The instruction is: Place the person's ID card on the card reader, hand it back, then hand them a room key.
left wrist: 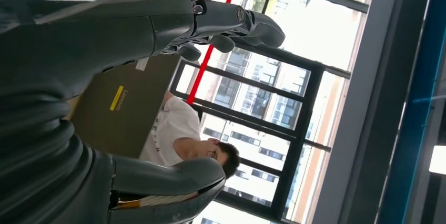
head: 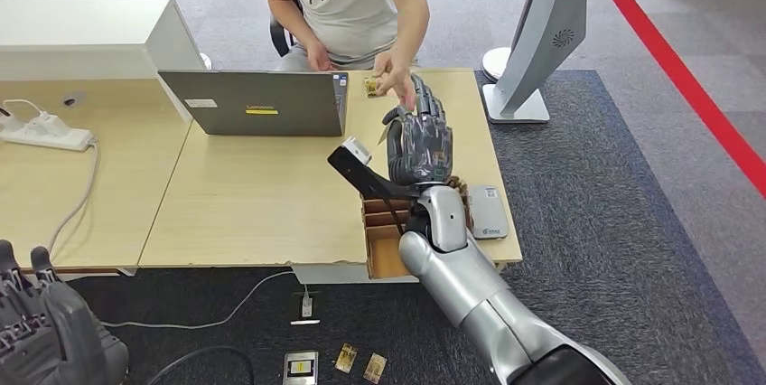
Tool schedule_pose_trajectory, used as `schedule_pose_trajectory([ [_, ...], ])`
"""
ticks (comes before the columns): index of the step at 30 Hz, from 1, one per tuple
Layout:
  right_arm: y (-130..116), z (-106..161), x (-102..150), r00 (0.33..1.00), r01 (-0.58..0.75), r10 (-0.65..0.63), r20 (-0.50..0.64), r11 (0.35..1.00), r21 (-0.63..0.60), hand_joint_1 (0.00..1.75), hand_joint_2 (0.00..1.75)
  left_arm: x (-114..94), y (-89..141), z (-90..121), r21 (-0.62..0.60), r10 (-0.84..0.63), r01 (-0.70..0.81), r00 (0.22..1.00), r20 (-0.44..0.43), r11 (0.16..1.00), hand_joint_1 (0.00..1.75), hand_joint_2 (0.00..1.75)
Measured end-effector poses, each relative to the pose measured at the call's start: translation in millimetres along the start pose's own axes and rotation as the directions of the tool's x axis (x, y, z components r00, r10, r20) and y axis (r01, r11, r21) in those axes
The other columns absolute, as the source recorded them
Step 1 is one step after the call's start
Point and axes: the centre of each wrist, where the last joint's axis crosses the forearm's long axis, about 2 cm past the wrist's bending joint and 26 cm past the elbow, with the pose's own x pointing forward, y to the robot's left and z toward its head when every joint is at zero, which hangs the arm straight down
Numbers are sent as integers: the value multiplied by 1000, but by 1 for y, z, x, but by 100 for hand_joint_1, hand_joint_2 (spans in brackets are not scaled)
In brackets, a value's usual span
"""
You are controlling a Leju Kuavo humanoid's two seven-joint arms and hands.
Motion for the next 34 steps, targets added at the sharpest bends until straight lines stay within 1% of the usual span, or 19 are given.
schedule_pose_trajectory([
  [24,10,-1,5,1000,1,-2,2,999,48,175,175,1,0,2,-6,-18,18,1000,5,1000,0,175],
  [25,11,0,6,1000,2,-2,3,999,49,161,175,1,0,2,-7,-20,20,1000,6,1000,0,175],
  [26,11,0,6,1000,2,-3,5,999,50,130,175,1,0,2,-8,-22,22,1000,7,1000,0,175],
  [28,11,0,6,1000,2,-2,5,999,52,43,175,1,0,3,-9,-27,27,1000,6,1000,0,175],
  [29,12,0,6,1000,2,-2,5,999,53,13,175,1,0,3,-10,-29,29,1000,6,1000,0,175],
  [30,12,0,6,1000,1,-1,6,999,53,0,175,1,0,4,-10,-31,31,1000,4,999,0,175],
  [34,12,1,5,1000,-3,2,8,999,53,0,175,1,1,6,-11,-37,37,999,-2,999,0,175],
])
